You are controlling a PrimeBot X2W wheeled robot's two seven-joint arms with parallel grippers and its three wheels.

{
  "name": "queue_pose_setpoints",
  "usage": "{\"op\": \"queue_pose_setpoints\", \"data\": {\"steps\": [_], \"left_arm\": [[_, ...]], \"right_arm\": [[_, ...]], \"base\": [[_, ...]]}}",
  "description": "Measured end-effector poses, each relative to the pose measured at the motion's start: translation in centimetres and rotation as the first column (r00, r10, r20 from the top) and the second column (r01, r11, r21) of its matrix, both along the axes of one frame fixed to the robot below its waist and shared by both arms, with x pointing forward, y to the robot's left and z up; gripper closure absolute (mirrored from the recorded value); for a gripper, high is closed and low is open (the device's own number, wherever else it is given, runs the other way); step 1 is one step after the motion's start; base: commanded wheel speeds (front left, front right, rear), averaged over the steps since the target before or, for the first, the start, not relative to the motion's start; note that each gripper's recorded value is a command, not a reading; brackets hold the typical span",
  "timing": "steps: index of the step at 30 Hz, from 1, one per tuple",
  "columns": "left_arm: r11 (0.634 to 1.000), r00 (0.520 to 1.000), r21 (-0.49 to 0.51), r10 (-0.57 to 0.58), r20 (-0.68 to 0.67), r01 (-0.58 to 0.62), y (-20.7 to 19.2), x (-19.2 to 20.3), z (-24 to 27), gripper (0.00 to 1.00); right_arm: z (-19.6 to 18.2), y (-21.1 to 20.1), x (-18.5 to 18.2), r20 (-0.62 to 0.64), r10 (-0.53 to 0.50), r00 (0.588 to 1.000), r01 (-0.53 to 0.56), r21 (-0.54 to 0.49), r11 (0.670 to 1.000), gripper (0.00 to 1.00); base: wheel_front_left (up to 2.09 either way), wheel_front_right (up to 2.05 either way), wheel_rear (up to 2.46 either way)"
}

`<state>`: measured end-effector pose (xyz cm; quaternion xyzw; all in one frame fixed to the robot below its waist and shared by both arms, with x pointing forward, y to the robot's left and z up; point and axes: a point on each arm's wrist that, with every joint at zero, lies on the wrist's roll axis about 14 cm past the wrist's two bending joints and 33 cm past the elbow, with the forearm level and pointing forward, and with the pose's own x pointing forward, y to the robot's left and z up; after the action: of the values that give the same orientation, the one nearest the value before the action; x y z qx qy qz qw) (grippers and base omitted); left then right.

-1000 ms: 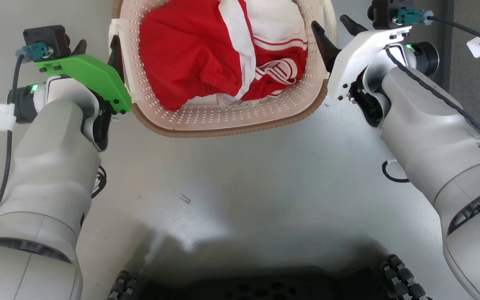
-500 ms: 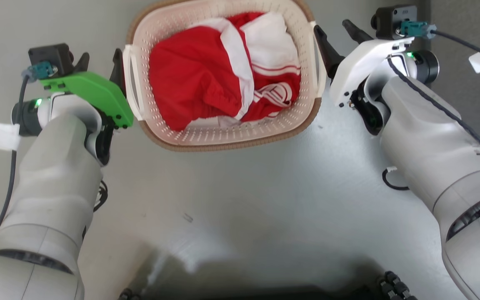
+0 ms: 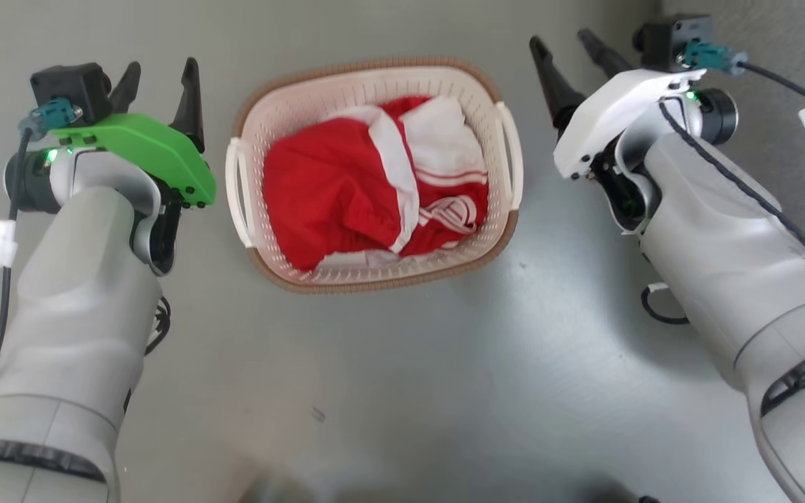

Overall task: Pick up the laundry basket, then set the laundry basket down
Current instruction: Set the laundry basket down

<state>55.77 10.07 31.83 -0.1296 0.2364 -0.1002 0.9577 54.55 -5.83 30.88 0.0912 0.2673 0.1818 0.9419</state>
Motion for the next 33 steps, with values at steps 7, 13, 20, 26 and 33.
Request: {"op": "queue_pose_setpoints", "data": {"steps": [7,13,20,26,33], "left_arm": [[1.000,0.994,0.011,0.001,0.106,-0.002,0.2,-0.5,4.1,0.00],[1.000,0.972,0.012,0.007,0.235,-0.010,0.2,-0.9,9.0,0.00],[0.999,0.939,0.025,0.015,0.345,-0.025,0.4,-2.8,13.1,0.00],[0.999,0.918,0.025,0.017,0.397,-0.029,0.2,-4.9,15.1,0.00],[0.999,0.902,0.033,0.018,0.432,-0.035,0.1,-7.6,16.3,0.00]], "right_arm": [[4.4,-1.2,0.3,0.107,-0.047,0.993,0.047,0.004,0.999,0.00],[8.8,-1.5,-0.2,0.218,-0.072,0.973,0.069,0.022,0.997,0.00],[12.7,-2.0,-2.1,0.317,-0.099,0.943,0.095,0.028,0.995,0.00],[14.9,-2.7,-4.0,0.373,-0.124,0.920,0.118,0.040,0.992,0.00],[16.7,-3.5,-6.5,0.425,-0.138,0.895,0.134,0.039,0.990,0.00]], "base": [[0.00,0.00,0.00],[0.00,0.00,0.00],[0.00,0.00,0.00],[0.00,0.00,0.00],[0.00,0.00,0.00]]}}
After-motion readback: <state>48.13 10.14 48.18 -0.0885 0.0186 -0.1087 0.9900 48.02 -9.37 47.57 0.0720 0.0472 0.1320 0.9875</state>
